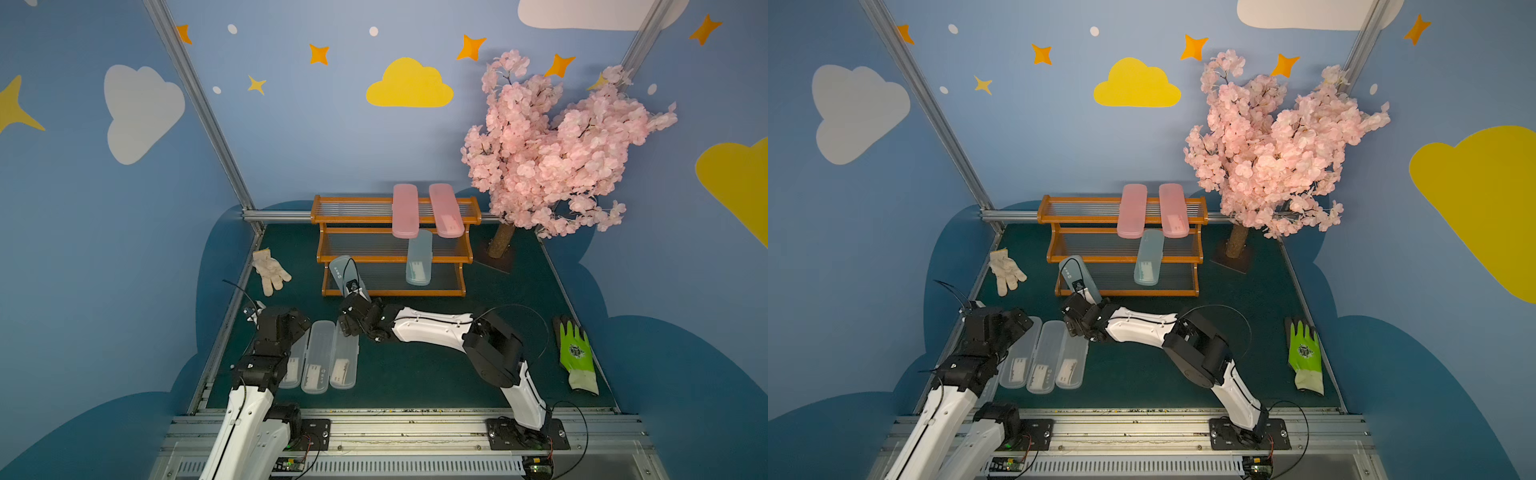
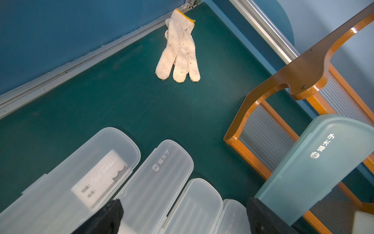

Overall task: Place the pencil cases on the shelf according to color
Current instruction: Place the pencil case at the center of the board.

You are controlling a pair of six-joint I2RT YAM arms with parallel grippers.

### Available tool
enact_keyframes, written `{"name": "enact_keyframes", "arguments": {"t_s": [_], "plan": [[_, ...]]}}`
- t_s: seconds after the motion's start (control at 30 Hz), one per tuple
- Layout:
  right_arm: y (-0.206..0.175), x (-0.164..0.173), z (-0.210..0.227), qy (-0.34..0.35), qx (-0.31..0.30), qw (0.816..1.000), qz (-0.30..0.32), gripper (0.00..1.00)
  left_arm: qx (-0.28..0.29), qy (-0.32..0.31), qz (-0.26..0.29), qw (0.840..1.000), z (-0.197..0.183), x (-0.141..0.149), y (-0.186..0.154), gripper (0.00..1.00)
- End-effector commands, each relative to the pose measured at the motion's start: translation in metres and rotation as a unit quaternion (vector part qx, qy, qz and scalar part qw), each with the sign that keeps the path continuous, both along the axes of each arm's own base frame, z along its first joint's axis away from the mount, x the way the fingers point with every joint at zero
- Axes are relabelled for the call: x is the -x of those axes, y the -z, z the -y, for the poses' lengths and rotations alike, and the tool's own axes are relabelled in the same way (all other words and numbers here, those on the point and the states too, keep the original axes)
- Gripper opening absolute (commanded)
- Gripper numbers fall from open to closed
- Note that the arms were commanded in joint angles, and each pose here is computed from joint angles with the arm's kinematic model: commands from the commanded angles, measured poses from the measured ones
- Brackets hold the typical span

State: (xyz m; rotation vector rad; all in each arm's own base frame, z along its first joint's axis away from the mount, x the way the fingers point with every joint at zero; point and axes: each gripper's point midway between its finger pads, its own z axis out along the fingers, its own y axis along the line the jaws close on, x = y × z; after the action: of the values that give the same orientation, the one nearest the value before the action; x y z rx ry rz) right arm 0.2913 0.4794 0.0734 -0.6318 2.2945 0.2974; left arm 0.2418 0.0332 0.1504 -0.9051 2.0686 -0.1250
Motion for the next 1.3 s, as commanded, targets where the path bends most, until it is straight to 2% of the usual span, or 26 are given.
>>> {"name": "enact_keyframes", "arguments": {"t_s": [0.0,0.5,0.67,0.8,0.93,1.0,1.27], "plan": [[0.002,-0.015,-0.001,0.013,0.006,1.0,0.013,0.98,-0.006,0.005,-0.004,1.0,0.0,0.002,0.004,1.0],[0.022,-0.041,-0.024,0.004,-0.001,0.998,0.057,0.97,0.004,0.017,-0.001,1.0,0.006,-0.004,0.012,1.0],[0.024,-0.036,-0.036,-0.038,-0.005,0.998,0.057,0.87,-0.003,0.02,0.002,1.0,0.005,-0.006,0.011,1.0],[0.024,-0.033,-0.032,-0.041,0.002,0.997,0.061,0.8,-0.007,0.022,0.006,1.0,0.005,-0.006,0.008,1.0],[0.019,-0.028,-0.025,-0.043,0.003,0.997,0.071,0.59,-0.012,0.027,0.007,1.0,0.005,-0.006,0.006,1.0],[0.017,-0.026,-0.022,-0.045,0.007,0.996,0.077,0.52,-0.014,0.027,0.008,1.0,0.004,-0.006,0.005,1.0],[0.0,-0.009,-0.004,-0.047,0.034,0.992,0.108,0.41,-0.014,0.026,0.016,0.999,0.004,-0.003,-0.001,1.0]]}}
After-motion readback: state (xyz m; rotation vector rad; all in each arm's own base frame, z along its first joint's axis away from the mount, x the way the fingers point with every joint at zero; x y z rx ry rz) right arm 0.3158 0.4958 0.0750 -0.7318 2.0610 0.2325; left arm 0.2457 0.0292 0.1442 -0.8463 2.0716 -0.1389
